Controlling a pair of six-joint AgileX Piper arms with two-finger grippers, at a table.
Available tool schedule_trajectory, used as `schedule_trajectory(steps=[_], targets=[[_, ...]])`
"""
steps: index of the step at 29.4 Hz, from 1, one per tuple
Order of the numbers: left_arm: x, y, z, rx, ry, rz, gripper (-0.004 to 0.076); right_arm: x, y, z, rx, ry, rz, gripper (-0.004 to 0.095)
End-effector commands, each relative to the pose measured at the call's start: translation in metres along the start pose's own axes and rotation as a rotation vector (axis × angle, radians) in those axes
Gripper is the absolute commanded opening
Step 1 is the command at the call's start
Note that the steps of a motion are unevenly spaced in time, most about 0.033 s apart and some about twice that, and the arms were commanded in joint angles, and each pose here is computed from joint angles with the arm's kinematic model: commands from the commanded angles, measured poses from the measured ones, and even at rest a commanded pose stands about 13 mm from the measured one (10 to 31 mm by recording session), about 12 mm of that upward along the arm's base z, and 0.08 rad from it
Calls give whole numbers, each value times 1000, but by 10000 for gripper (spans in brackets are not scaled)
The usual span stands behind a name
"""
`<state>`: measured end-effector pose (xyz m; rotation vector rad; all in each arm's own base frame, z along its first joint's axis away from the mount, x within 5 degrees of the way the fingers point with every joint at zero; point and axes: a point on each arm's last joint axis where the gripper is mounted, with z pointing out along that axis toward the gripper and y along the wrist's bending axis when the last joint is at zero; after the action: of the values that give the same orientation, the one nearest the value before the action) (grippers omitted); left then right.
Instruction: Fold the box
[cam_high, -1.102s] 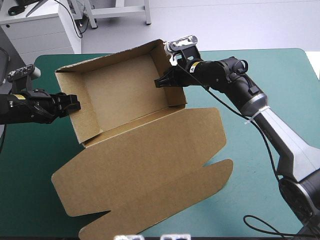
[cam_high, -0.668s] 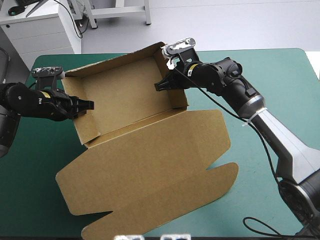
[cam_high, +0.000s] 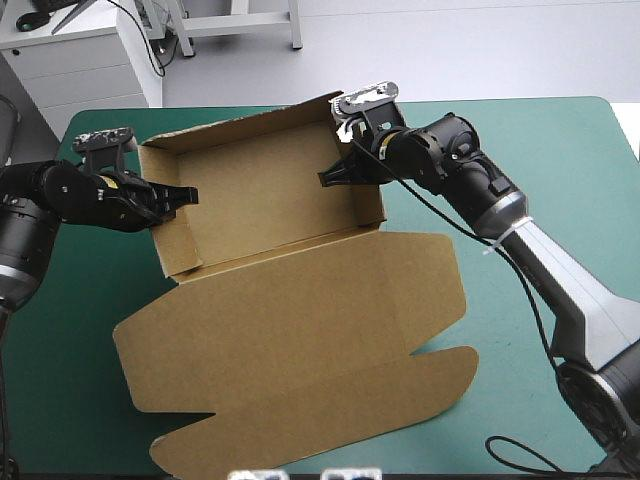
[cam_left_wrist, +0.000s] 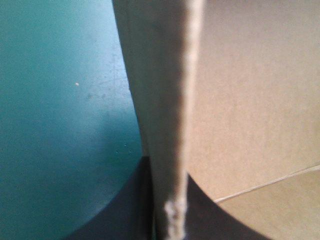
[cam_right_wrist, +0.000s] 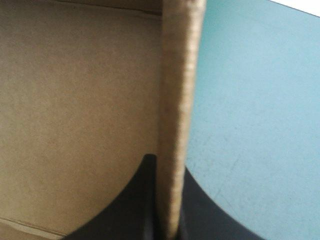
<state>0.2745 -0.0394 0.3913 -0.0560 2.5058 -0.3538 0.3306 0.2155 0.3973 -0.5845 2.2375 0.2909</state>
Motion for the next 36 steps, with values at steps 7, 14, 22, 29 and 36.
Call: schedule_trajectory(steps=[7,14,22,29,36], targets=[[-9,-30,9,38,-64,157,-8,12,-26,-31,172,181,5,-19],[-2,-54,41,27,10,239,-8,28,-31,-26,179,308,40,-19],[4,-59,87,13,140,232,-8,74,-20,20,62,400,150,-19],[7,-56,122,-11,213,219,-8,103,-16,44,34,402,216,-19],[13,-53,149,-29,282,222,-8,103,-23,46,86,373,152,-19]])
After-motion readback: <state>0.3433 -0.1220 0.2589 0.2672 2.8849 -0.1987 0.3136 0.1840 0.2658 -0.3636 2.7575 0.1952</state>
